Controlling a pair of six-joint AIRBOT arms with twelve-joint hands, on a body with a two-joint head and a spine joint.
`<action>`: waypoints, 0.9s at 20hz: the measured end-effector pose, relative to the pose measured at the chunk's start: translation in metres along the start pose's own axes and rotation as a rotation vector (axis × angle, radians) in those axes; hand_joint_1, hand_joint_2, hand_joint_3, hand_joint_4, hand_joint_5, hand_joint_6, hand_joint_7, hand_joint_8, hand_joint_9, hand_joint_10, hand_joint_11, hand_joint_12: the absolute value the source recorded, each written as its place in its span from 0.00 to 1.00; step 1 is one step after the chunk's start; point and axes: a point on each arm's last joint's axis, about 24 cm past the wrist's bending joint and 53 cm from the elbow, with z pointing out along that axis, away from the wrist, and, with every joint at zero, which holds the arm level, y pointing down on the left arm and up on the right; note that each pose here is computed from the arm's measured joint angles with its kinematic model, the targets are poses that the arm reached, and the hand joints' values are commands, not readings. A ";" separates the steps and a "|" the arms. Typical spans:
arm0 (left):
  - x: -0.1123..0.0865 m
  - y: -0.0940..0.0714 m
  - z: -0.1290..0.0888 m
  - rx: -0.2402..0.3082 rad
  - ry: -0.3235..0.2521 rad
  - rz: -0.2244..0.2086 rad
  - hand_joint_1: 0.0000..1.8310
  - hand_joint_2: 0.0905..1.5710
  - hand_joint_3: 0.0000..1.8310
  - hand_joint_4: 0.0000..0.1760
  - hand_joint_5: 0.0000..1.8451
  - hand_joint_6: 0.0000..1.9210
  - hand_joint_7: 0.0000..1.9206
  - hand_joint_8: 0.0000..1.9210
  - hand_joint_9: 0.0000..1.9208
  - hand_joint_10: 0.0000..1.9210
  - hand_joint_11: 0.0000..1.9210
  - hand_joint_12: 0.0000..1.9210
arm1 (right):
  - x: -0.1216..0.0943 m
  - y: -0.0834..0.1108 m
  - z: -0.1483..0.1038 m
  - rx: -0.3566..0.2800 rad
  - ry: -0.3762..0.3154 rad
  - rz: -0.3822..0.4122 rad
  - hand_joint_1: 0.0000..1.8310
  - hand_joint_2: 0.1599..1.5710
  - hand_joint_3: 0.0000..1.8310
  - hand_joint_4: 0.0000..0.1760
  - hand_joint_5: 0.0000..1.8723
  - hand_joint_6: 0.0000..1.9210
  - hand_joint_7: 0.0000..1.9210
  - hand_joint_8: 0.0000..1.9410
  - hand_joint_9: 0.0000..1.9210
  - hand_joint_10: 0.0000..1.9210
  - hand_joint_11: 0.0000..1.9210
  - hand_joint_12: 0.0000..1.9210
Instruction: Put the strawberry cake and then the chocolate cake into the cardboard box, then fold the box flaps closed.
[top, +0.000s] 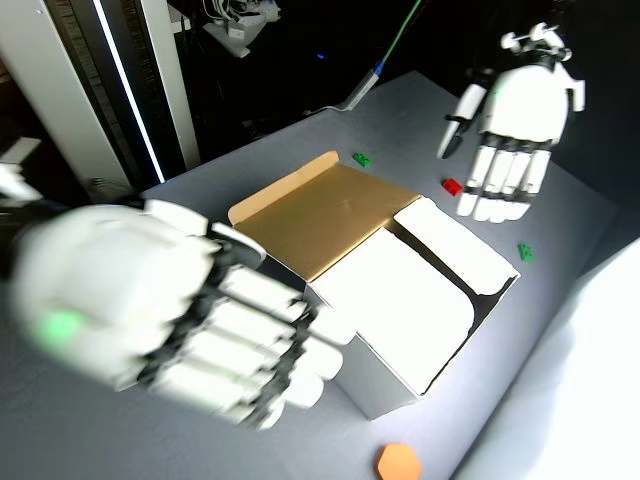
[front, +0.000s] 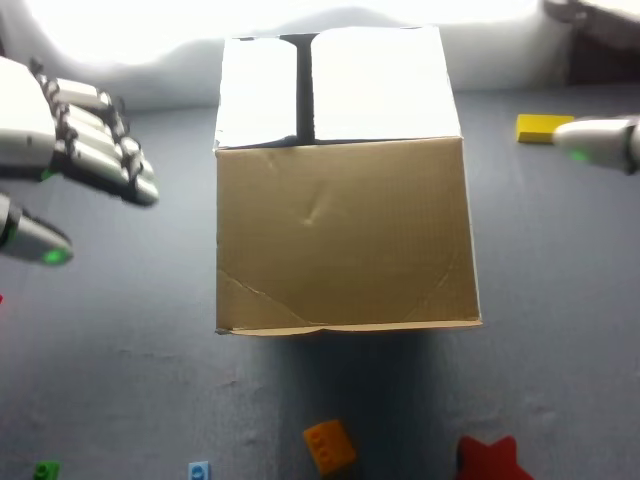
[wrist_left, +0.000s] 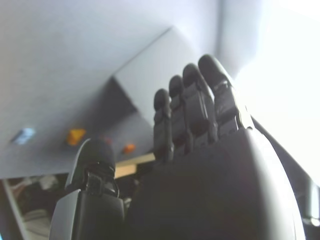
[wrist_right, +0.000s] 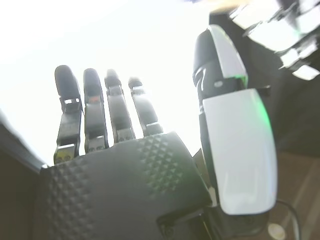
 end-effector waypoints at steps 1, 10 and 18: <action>0.008 -0.007 0.000 0.015 0.016 -0.005 0.08 0.85 0.00 0.00 0.15 0.00 0.14 0.00 0.13 0.00 0.00 0.41 | -0.008 -0.010 -0.008 0.033 -0.004 0.009 0.24 0.71 0.00 0.00 0.01 0.00 0.06 0.00 0.02 0.22 0.00 0.57; 0.053 -0.078 0.014 0.163 0.113 0.043 0.11 0.85 0.00 0.00 0.15 0.00 0.15 0.00 0.14 0.00 0.00 0.42 | -0.018 -0.035 -0.033 0.129 0.043 0.016 0.20 0.74 0.00 0.00 0.02 0.01 0.05 0.00 0.00 0.23 0.00 0.60; 0.094 -0.127 0.039 0.239 0.170 0.060 0.08 0.86 0.00 0.00 0.15 0.00 0.14 0.00 0.14 0.00 0.00 0.44 | -0.018 -0.031 -0.033 0.121 0.042 0.021 0.25 0.73 0.00 0.00 0.00 0.00 0.06 0.00 0.02 0.22 0.00 0.57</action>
